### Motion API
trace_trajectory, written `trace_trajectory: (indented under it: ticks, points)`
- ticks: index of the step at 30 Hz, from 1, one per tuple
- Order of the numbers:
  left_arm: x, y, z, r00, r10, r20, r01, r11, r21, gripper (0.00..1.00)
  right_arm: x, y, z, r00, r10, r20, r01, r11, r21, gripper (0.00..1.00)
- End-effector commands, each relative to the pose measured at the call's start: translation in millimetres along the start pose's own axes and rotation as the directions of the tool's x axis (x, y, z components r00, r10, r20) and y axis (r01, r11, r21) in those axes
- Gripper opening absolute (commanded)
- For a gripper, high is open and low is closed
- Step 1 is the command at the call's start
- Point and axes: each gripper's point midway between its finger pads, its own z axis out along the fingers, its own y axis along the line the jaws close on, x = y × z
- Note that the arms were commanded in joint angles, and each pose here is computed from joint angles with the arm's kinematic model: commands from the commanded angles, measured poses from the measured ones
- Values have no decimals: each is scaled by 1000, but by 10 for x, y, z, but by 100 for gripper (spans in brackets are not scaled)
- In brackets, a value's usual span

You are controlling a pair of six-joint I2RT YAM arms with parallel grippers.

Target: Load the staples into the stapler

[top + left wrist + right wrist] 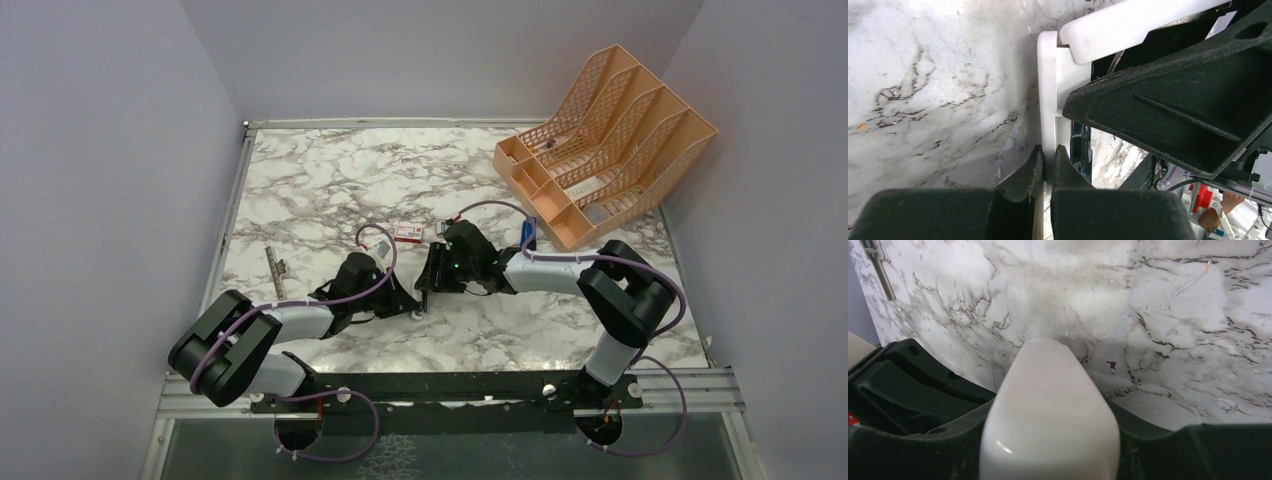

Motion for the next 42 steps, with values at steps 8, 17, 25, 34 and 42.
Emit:
trace_trajectory:
  ticks: [8, 17, 25, 34, 42]
  points:
    - [-111, -163, 23, 999, 24, 25, -26, 998, 50, 0, -45, 157, 158, 1000, -6, 27, 6, 1000, -6, 57]
    - [-122, -184, 12, 999, 28, 31, -30, 998, 56, 7, -11, 19, 249, 997, -73, 29, 68, 986, 154, 41]
    - [-154, -21, -45, 998, -3, 65, 6, 999, -44, 21, -120, -71, 235, 984, -168, 61, 142, 942, 304, 31]
    - [-605, 428, -522, 951, 7, 308, 129, 899, -418, 44, -288, -7, 337, 963, -261, 71, 215, 896, 388, 31]
    - [-805, 550, -937, 897, 69, 437, 190, 833, -520, 49, -333, 122, 468, 950, -303, 77, 244, 872, 424, 31]
